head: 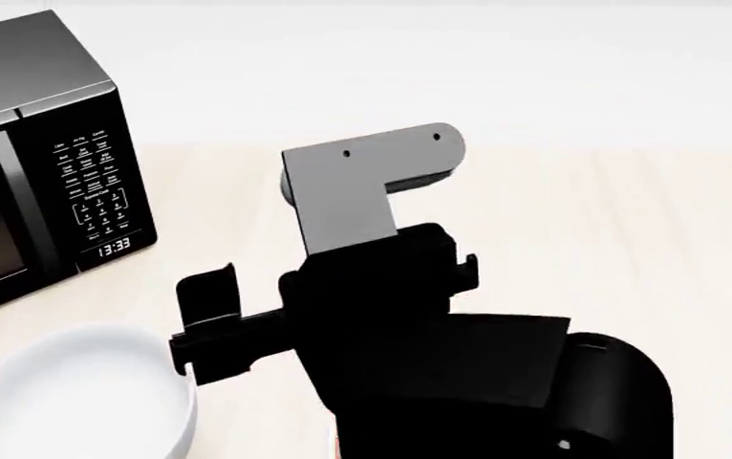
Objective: Put the white bowl to the right of the plate.
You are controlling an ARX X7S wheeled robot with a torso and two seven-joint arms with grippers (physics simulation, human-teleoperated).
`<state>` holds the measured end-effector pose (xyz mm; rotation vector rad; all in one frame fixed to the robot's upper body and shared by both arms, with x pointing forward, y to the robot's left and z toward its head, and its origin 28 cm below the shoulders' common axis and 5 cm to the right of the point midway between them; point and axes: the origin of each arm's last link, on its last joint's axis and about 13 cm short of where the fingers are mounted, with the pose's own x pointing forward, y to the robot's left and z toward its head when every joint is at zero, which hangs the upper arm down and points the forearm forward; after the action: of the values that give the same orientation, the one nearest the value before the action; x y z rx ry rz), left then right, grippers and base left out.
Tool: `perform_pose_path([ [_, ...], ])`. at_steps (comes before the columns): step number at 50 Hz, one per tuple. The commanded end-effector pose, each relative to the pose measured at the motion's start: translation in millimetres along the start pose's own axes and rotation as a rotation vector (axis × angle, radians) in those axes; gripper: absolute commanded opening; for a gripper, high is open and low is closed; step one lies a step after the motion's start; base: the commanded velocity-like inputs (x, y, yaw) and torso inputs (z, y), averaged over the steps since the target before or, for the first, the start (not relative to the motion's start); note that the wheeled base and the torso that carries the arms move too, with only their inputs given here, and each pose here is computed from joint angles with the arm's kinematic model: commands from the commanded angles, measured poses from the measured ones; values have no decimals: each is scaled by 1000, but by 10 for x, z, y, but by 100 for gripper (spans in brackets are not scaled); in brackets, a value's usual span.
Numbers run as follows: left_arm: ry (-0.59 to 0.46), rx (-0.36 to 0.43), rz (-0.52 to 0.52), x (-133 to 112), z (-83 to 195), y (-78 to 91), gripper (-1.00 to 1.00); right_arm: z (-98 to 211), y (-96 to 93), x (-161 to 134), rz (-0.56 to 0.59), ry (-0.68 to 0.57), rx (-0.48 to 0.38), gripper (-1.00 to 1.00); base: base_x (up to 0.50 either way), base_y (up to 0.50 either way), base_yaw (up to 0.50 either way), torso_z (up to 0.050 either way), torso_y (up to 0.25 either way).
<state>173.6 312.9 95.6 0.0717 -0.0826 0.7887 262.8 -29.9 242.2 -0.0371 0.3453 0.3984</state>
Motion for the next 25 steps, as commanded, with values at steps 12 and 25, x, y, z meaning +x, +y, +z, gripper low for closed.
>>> perform_pose_path([
  [12,8,3,93,36,-34,126,100,292,217,289,39,164,-27,100,0,0,0,0,0],
  [25,22,0,138,87,-59,188,100,289,341,469,65,266,-33,100,0,0,0,0,0],
])
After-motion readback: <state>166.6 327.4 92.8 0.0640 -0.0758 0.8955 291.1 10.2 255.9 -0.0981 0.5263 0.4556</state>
